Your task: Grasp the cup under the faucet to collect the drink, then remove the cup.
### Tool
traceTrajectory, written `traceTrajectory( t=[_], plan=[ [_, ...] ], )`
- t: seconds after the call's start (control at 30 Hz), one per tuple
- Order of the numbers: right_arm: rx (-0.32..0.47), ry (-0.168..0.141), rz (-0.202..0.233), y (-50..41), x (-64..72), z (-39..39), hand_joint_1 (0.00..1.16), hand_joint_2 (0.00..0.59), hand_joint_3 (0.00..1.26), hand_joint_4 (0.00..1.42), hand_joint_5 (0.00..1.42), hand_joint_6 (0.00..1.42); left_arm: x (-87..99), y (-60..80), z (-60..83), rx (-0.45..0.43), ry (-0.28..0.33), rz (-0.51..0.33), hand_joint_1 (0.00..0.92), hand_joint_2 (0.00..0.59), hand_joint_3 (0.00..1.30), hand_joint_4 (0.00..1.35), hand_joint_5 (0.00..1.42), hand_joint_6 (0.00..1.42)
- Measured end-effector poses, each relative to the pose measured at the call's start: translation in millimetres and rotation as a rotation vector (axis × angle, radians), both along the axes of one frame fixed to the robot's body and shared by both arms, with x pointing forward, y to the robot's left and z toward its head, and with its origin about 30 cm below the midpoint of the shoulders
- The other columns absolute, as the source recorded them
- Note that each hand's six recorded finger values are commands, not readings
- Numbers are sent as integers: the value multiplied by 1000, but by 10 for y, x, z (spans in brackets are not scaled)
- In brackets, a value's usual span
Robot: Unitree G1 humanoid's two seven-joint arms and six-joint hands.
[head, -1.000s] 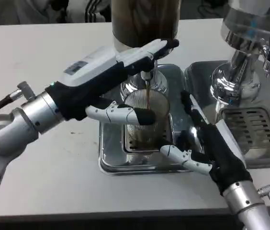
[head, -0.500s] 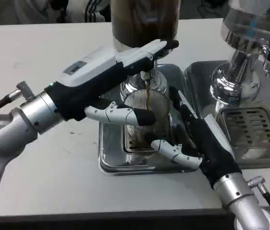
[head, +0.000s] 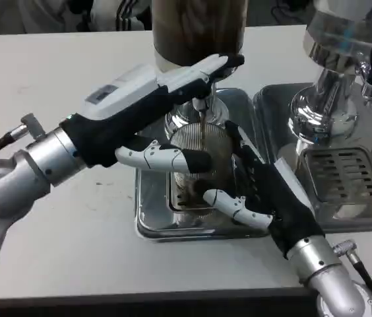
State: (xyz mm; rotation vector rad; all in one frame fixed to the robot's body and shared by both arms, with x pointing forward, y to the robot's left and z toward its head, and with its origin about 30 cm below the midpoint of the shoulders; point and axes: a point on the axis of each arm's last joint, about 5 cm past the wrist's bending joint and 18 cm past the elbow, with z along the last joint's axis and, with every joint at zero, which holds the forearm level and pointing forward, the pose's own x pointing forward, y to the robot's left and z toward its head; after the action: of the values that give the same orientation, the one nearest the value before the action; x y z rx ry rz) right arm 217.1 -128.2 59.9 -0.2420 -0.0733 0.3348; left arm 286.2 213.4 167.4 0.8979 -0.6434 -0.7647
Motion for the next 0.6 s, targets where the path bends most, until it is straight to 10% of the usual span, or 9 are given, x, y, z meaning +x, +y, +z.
traceTrajectory(
  t=[0.6],
  plan=[
    [37, 20, 38, 70, 40, -1, 603, 223, 0, 0, 0, 0, -8, 13, 1, 2, 5, 2, 0, 56, 39, 5, 100, 89]
  ],
)
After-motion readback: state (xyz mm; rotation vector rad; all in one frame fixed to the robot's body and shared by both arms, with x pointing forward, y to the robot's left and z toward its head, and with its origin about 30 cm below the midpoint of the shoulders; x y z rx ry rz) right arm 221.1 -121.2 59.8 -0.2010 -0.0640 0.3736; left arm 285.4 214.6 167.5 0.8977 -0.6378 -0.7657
